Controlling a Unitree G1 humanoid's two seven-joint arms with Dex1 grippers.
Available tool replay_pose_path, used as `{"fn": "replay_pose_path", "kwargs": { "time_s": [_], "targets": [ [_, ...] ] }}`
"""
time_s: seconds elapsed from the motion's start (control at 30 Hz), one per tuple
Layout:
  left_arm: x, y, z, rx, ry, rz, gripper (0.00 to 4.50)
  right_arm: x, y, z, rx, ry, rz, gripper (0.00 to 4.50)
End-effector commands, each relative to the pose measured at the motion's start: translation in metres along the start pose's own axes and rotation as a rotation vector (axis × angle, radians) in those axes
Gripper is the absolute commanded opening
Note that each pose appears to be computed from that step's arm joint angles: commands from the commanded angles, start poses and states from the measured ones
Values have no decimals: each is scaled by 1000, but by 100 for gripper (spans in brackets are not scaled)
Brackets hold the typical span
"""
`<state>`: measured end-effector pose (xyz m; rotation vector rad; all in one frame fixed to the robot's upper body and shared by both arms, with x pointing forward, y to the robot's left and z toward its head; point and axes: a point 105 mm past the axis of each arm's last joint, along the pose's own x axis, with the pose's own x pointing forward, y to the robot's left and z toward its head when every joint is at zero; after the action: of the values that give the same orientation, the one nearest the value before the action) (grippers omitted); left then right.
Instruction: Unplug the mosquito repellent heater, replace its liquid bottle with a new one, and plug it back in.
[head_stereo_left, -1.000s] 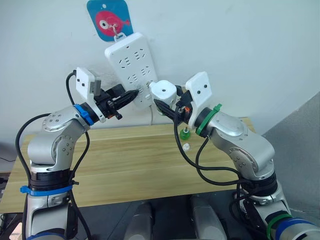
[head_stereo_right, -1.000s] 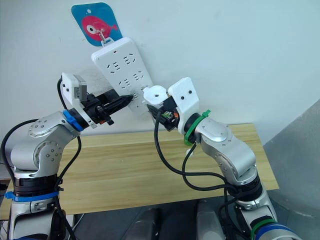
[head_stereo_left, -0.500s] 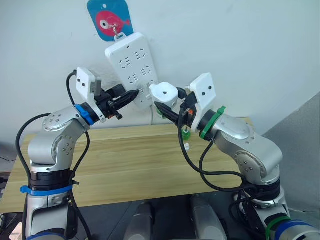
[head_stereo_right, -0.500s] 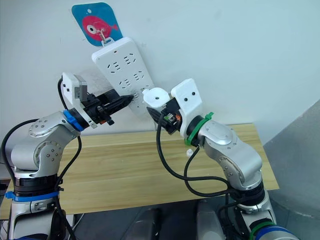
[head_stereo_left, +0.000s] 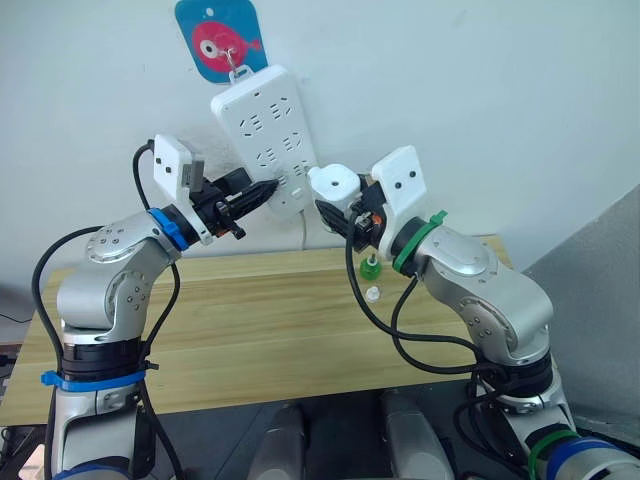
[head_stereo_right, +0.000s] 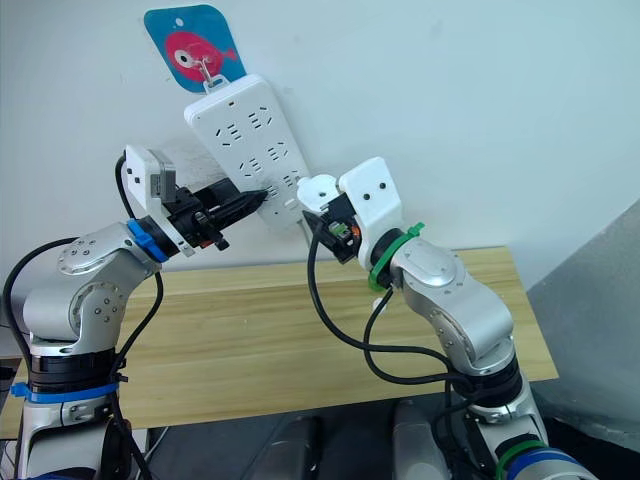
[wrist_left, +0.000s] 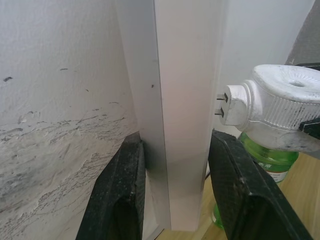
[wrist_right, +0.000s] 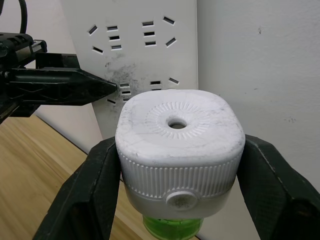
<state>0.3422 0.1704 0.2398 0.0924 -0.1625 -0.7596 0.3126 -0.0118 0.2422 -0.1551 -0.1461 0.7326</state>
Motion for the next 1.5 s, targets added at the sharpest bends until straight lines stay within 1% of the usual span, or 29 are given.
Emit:
{"fn": "replay_pose_path", "kwargs": {
  "time_s": [0.03, 0.37, 0.57, 0.67, 0.9, 1.27, 1.43, 1.5],
  "targets": [
    [3, -4, -5, 12, 29, -12, 145, 1, 5, 20, -31, -73, 20, 299],
    [5, -5, -5, 12, 29, -17, 145, 1, 15, 26, -52, -99, 54, 299],
    [5, -5, -6, 12, 28, -19, 145, 3, 23, 20, -64, -69, 74, 299],
    [5, -5, -6, 11, 27, -19, 145, 3, 23, 18, -62, -58, 63, 299],
    [5, -6, -7, 7, 29, -24, 145, 5, 19, 24, -63, -88, 18, 299],
    [8, -19, -8, -56, 23, -68, 144, 33, 21, 24, -12, -83, -21, 299],
    [8, -24, -5, -123, 18, -88, 144, 42, 26, 10, -10, -62, 5, 299],
    [8, -26, -5, -121, 23, -99, 144, 46, 26, 6, -12, -58, 10, 299]
  ]
}}
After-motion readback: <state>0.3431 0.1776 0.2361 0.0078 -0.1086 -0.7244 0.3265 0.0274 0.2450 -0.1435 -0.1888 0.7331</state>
